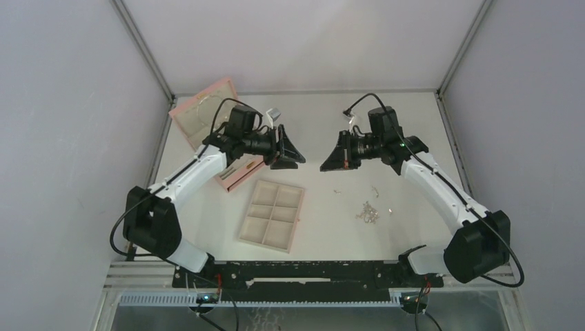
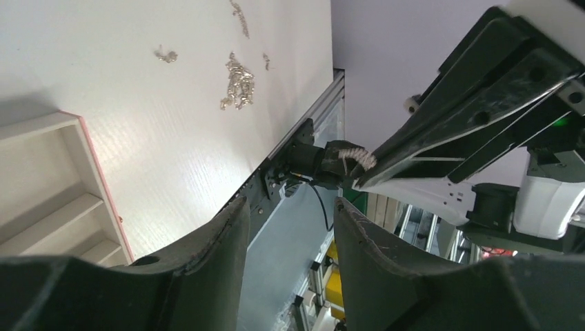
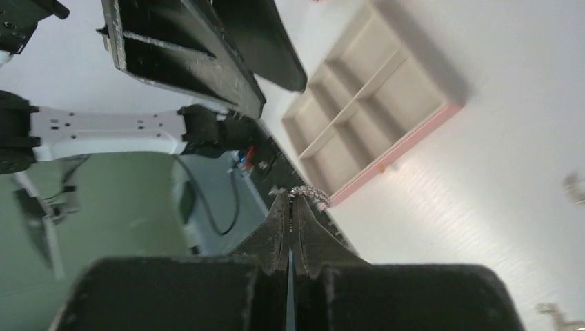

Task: Organize the mixed jewelry
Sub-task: Pick up the jewelry from the center of the board.

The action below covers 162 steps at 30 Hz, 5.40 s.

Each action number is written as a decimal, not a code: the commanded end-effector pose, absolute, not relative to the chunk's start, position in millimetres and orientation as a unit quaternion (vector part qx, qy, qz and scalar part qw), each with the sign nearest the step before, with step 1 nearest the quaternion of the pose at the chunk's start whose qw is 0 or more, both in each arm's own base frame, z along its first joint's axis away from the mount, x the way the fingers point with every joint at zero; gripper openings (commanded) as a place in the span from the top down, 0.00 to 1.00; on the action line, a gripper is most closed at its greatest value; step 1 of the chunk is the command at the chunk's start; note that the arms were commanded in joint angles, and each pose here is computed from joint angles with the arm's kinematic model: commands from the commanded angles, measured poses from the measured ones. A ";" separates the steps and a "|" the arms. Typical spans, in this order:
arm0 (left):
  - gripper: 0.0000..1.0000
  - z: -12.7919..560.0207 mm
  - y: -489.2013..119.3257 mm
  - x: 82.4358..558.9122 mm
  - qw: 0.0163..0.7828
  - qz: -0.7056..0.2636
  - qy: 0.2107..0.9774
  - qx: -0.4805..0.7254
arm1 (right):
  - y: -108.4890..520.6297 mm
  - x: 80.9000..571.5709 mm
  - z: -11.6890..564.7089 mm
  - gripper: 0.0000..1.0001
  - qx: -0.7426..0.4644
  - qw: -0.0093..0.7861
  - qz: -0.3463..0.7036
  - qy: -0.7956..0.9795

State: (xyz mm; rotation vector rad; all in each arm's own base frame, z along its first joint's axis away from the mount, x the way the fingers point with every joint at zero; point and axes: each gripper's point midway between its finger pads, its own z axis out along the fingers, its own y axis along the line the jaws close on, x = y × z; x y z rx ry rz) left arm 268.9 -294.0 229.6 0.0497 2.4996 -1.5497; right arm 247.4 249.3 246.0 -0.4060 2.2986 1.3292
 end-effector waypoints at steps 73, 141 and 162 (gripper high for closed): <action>0.65 295.8 -304.9 111.6 0.412 -0.609 0.281 0.616 | 292.7 99.5 327.8 1.00 -0.222 -0.099 0.646 0.724; 1.00 316.4 -289.5 134.7 0.436 -0.624 0.385 0.521 | 244.3 174.5 295.3 0.27 -0.094 0.045 0.576 0.811; 1.00 230.1 -146.1 335.8 0.282 -0.062 0.955 0.069 | 242.8 181.1 266.4 0.27 -0.083 0.020 0.544 0.834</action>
